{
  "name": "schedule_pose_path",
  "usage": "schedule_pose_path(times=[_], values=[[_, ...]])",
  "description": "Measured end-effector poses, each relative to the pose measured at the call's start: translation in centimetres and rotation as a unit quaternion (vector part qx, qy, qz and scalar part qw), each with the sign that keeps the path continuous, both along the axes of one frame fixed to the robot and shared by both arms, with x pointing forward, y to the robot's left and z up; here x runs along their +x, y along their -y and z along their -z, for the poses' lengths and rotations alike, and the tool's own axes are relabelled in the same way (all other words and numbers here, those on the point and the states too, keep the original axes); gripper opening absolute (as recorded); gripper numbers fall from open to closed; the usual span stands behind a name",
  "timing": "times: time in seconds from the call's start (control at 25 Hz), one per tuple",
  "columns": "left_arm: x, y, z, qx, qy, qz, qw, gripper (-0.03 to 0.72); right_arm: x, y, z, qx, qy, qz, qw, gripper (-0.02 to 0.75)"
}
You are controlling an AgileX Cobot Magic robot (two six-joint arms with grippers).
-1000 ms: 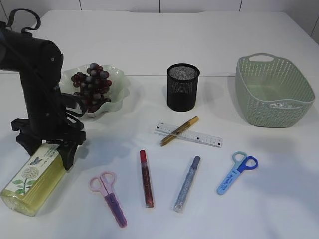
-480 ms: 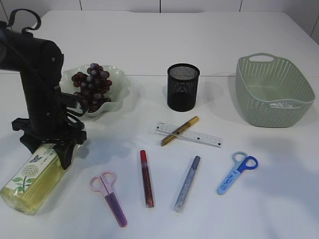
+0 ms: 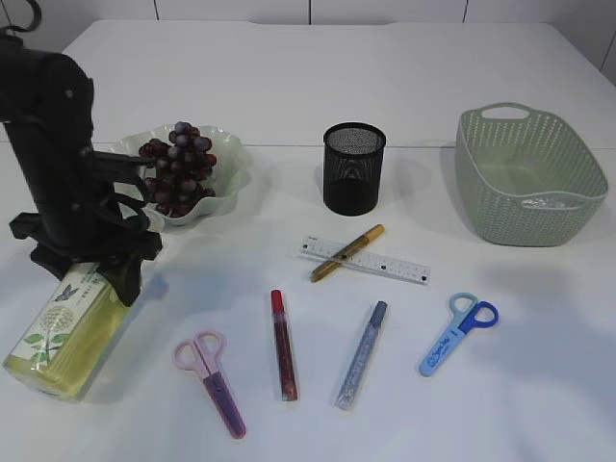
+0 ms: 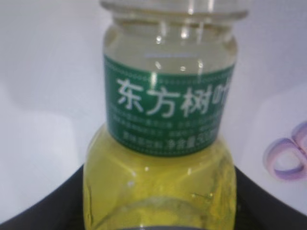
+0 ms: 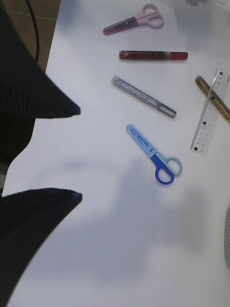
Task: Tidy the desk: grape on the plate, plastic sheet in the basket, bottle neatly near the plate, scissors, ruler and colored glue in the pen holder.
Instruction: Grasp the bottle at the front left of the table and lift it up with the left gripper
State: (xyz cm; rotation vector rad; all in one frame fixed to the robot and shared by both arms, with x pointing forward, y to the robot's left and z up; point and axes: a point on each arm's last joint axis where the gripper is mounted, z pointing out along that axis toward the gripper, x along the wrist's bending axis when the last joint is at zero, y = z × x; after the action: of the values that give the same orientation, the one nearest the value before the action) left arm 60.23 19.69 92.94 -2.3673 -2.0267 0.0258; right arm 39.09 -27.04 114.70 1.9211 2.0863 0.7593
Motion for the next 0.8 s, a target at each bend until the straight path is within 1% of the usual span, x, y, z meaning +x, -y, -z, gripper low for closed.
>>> schedule_pose_path(times=[0.24, 0.36, 0.44, 0.56, 0.8], values=[[-3.5, -2.2, -3.8, -0.021, 0.074, -0.029, 0.997, 0.435, 0.0, 0.0, 0.0, 0.0, 0.0, 0.0, 1.0, 0.385], [-5.1, -2.8, -5.6, -0.038, 0.136, -0.038, 0.989, 0.435, 0.0, 0.0, 0.0, 0.001, 0.0, 0.0, 1.0, 0.385], [-6.0, -3.1, -6.7, -0.053, 0.187, -0.04, 0.98, 0.435, 0.0, -0.1, 0.0, 0.003, 0.0, -0.001, 1.0, 0.385], [-7.2, -3.3, -7.2, -0.076, 0.256, -0.044, 0.963, 0.435, 0.0, -0.1, 0.0, 0.003, 0.0, -0.001, 1.0, 0.385], [-9.6, -3.9, -5.9, -0.098, 0.334, -0.044, 0.936, 0.435, -0.1, -0.3, -0.1, 0.016, 0.001, -0.003, 1.0, 0.385]])
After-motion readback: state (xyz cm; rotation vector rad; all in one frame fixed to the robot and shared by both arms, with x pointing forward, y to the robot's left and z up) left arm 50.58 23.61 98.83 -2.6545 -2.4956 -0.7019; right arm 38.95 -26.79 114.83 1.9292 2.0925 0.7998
